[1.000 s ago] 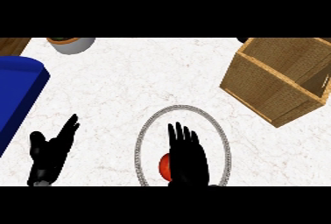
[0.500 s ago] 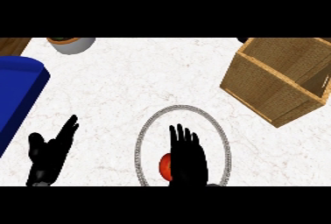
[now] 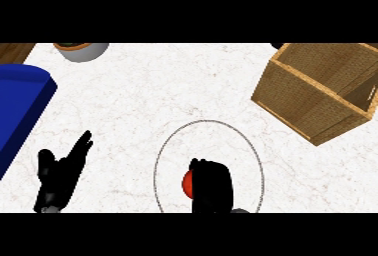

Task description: Pick the tomato from the placemat and place it in the basket

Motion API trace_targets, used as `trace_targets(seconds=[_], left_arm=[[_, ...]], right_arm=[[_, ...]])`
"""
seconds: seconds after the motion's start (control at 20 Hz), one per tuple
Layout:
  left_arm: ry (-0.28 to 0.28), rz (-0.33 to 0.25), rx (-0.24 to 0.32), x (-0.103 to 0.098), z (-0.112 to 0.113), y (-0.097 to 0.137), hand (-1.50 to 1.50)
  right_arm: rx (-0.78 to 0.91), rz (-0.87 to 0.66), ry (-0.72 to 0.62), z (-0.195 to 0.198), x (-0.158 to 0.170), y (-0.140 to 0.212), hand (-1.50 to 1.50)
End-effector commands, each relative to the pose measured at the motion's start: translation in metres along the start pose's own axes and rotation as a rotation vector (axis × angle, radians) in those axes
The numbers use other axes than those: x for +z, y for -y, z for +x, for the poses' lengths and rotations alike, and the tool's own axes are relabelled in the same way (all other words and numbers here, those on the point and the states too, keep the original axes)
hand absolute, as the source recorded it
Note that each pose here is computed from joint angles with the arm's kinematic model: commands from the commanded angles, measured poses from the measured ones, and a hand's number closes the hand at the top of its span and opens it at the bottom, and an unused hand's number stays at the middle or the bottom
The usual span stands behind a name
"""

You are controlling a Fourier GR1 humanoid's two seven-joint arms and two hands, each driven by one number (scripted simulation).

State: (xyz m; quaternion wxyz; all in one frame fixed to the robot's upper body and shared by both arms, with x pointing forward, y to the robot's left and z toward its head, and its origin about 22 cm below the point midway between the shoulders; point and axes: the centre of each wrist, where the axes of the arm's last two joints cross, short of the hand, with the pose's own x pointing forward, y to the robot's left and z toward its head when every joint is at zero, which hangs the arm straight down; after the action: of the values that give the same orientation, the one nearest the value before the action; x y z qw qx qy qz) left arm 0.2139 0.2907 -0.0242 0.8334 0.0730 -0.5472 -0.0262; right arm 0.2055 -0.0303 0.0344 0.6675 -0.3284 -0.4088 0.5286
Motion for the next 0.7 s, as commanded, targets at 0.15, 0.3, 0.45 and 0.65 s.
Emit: trace_targets(seconds=[0.15,0.3,0.45,0.65], left_arm=[[-0.137,0.008,0.006,0.003,-0.027,-0.004,0.0],[-0.155,0.019,0.006,0.008,-0.03,-0.005,0.0],[-0.144,0.019,0.003,0.009,-0.031,-0.006,0.0],[-0.145,0.018,0.021,0.014,-0.034,-0.006,0.0]], right_arm=[[0.118,-0.05,-0.059,-0.005,-0.021,0.0,1.5],[0.176,0.006,0.099,-0.04,0.007,-0.018,1.5],[0.362,0.112,0.453,-0.054,0.041,-0.038,1.5],[0.483,0.128,0.74,-0.084,0.076,-0.031,1.5]])
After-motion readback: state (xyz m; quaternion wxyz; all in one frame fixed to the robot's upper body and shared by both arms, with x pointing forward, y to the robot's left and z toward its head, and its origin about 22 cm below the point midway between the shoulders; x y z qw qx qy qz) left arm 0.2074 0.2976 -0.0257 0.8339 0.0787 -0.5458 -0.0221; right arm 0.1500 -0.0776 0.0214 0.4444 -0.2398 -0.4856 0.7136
